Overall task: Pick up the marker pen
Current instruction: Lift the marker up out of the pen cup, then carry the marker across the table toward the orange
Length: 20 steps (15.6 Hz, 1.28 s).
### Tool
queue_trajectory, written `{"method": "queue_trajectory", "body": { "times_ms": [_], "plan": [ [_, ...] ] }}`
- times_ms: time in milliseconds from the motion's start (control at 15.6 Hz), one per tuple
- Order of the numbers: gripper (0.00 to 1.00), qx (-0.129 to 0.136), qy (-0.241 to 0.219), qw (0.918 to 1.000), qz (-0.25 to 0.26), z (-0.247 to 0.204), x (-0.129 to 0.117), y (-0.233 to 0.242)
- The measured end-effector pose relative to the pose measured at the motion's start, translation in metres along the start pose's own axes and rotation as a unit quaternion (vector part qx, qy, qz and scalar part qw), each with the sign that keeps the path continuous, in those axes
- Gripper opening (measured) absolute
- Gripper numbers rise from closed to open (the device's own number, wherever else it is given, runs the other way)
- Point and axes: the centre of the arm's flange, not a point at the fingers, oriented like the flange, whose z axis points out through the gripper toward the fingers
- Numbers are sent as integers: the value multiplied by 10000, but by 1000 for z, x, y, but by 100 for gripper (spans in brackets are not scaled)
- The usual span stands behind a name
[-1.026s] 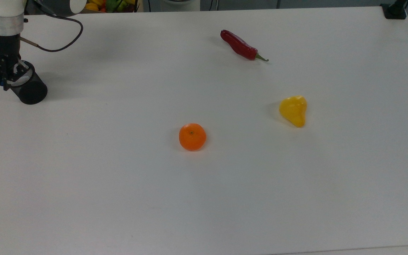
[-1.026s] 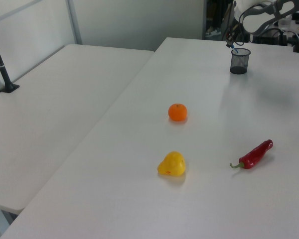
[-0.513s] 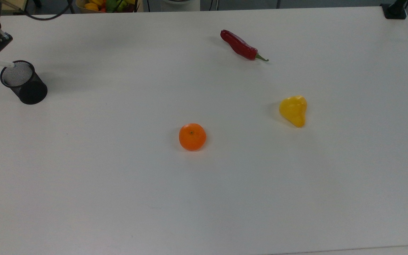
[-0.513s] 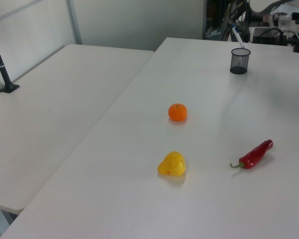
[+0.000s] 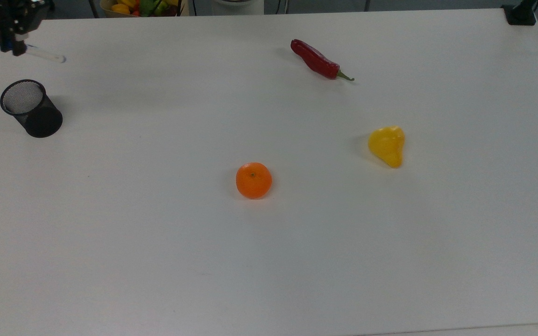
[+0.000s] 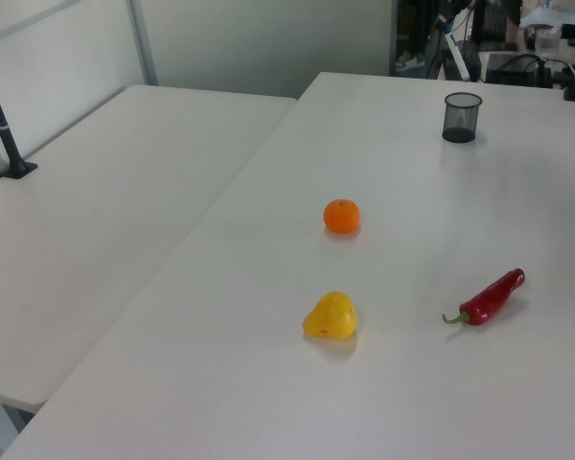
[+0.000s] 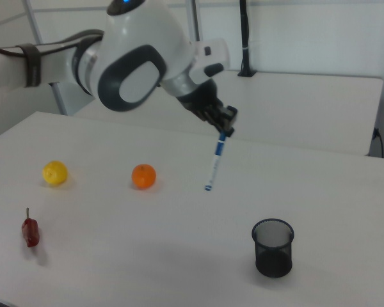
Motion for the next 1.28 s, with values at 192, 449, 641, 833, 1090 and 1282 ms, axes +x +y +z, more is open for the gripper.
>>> {"method": "queue_trajectory", "body": {
  "times_ms": [192, 449, 641, 833, 1090, 1282],
  "plan": [
    [18, 358, -494, 9979, -195, -6, -4, -62],
    [18, 724, -1383, 9857, -640, 3, -28, -159],
    [18, 880, -1812, 9751, -928, 11, -48, -222],
    [18, 986, -2039, 9679, -1087, 25, -63, -265],
    [18, 1098, -2415, 9556, -1284, 59, -87, -311],
    [18, 1174, -2619, 9471, -1436, 87, -106, -343]
  ]
}}
